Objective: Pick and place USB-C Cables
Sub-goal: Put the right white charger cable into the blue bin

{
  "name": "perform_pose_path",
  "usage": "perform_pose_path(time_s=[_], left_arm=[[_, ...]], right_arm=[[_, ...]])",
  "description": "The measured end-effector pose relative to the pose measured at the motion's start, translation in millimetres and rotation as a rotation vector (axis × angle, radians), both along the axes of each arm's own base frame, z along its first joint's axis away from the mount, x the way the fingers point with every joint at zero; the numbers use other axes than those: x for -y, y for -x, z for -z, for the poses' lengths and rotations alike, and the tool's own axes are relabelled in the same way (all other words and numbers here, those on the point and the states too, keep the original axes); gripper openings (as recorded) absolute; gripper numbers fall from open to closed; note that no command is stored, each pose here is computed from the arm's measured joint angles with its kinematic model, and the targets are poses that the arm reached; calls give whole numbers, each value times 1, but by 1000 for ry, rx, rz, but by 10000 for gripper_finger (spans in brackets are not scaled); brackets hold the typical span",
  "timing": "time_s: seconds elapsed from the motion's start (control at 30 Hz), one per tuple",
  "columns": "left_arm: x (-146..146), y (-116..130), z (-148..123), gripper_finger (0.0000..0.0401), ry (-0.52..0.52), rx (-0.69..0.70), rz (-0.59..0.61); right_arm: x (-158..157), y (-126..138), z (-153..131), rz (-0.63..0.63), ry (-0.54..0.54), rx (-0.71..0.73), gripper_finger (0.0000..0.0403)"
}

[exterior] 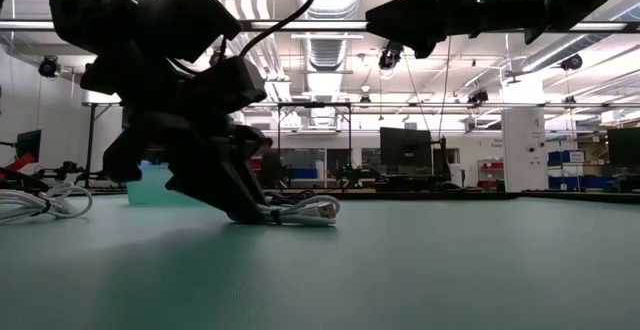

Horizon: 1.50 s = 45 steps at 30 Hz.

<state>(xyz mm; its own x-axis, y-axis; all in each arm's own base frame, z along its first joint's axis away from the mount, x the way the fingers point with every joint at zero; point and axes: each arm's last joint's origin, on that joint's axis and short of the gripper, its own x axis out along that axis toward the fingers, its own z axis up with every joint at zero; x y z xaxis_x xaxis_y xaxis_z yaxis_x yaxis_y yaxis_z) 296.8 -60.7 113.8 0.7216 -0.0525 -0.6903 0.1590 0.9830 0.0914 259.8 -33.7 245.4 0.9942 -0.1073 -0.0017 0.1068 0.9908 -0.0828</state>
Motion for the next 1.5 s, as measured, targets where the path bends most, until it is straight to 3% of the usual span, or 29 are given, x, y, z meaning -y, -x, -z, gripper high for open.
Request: perform_pose_path(time_s=[0.23,0.9,1.2,1.5], left_arm=[[0,0,0,25,-2,0,0],[-2,6,-18,22,-11,33,-3],[-5,14,-46,21,-43,80,-13],[-10,31,-90,21,-36,202,-54]], right_arm=[[0,0,0,0,0,0,166],[0,0,1,0,5,-8,166],[0,0,2,0,5,-17,166],[0,0,2,0,4,-20,166]])
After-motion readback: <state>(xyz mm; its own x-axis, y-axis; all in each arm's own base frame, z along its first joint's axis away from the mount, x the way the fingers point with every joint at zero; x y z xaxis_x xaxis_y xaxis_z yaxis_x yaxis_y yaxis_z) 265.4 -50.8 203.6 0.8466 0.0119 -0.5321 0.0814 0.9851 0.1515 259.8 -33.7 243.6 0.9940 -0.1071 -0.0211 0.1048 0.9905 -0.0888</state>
